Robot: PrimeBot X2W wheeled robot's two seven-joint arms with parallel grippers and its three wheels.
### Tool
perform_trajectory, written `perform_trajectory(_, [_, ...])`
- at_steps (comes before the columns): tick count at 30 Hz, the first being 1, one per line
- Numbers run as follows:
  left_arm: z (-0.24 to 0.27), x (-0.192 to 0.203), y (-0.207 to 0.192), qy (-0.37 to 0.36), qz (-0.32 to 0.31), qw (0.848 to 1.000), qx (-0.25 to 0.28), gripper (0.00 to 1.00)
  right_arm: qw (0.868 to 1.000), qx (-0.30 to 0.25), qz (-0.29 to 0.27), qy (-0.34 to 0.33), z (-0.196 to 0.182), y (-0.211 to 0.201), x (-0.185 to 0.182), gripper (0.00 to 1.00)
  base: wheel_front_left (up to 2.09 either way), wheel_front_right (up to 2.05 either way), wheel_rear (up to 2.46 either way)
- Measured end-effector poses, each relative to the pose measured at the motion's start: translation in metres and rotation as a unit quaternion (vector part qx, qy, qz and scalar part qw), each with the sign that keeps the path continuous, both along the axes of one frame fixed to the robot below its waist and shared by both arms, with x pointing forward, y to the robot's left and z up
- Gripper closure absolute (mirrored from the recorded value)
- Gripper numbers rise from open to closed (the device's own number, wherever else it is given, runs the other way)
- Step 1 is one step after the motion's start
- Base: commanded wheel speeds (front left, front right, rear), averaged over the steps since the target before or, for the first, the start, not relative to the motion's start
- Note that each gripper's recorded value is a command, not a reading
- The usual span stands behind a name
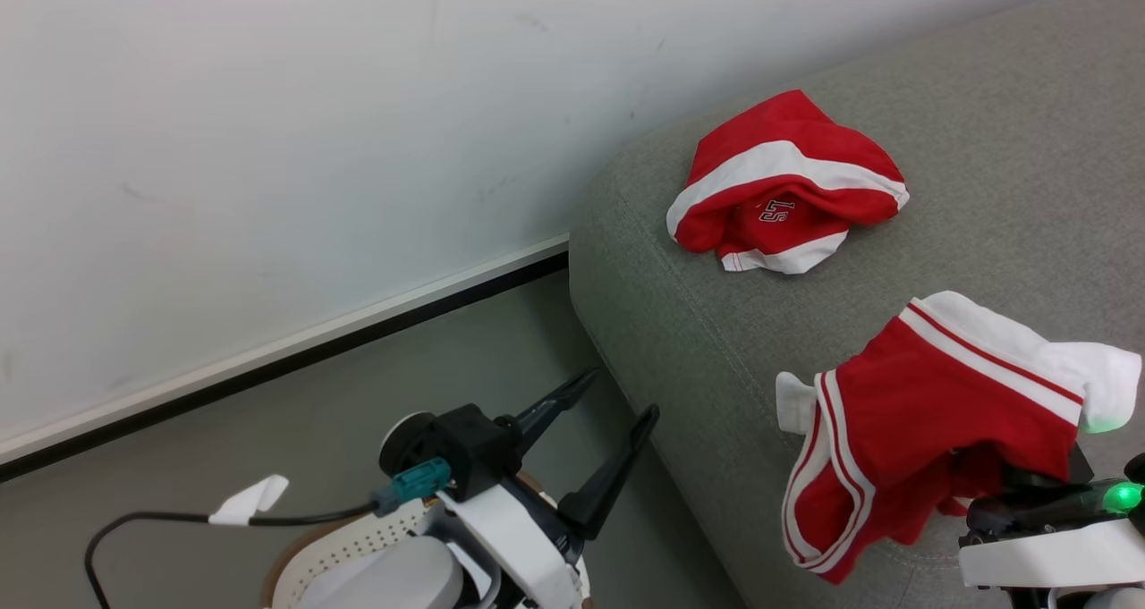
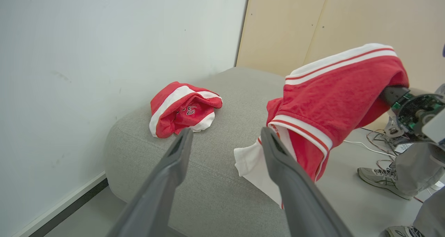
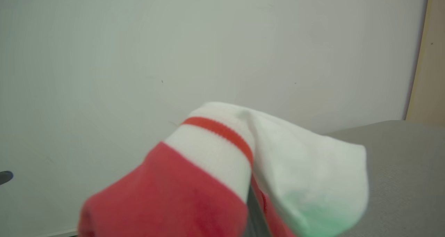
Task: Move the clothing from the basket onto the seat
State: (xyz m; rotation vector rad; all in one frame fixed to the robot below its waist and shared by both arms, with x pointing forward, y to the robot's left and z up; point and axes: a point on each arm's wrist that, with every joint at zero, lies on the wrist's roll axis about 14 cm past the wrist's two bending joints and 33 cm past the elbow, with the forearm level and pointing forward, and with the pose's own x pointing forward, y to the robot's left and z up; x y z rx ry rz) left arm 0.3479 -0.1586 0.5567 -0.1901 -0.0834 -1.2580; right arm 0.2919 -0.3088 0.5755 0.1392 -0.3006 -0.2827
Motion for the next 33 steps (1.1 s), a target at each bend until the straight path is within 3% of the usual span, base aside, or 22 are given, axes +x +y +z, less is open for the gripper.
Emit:
perform_trajectory(6, [-0.007, 0.006, 0.002, 0.0, 0.001, 1.0, 0.002, 0.0, 1.0, -0.003, -0.004, 0.002, 0.001, -0.004, 0.006, 1.0, 0.0, 0.0, 0.0])
perform_trajectory(9, [-0.013, 0.014, 0.006, 0.003, 0.004, 1.0, 0.004, 0.0, 1.0, 0.015, 0.004, -0.027, 0.016, -0.003, 0.022, 1.0, 0.0, 0.0, 0.0])
perform_trajectory(15, [-0.036, 0.044, 0.022, 0.003, 0.013, 1.0, 0.02, 0.0, 0.999, -0.023, 0.003, -0.04, 0.04, -0.021, 0.065, 1.0, 0.0, 0.0, 0.0])
perform_trajectory(22, [-0.067, 0.089, 0.051, 0.02, 0.036, 0.999, 0.028, 0.0, 0.995, -0.058, -0.063, -0.047, 0.052, -0.075, 0.113, 1.0, 0.0, 0.0, 0.0])
perform_trajectory(29, [-0.125, 0.127, 0.095, 0.069, 0.083, 0.993, 0.046, 0.0, 0.99, -0.061, -0.124, 0.029, 0.003, -0.123, 0.165, 1.0, 0.0, 0.0, 0.0])
perform_trajectory(33, [-0.155, 0.139, 0.117, 0.099, 0.113, 0.987, 0.05, 0.0, 0.98, -0.068, -0.113, 0.149, -0.058, -0.129, 0.196, 1.0, 0.0, 0.0, 0.0])
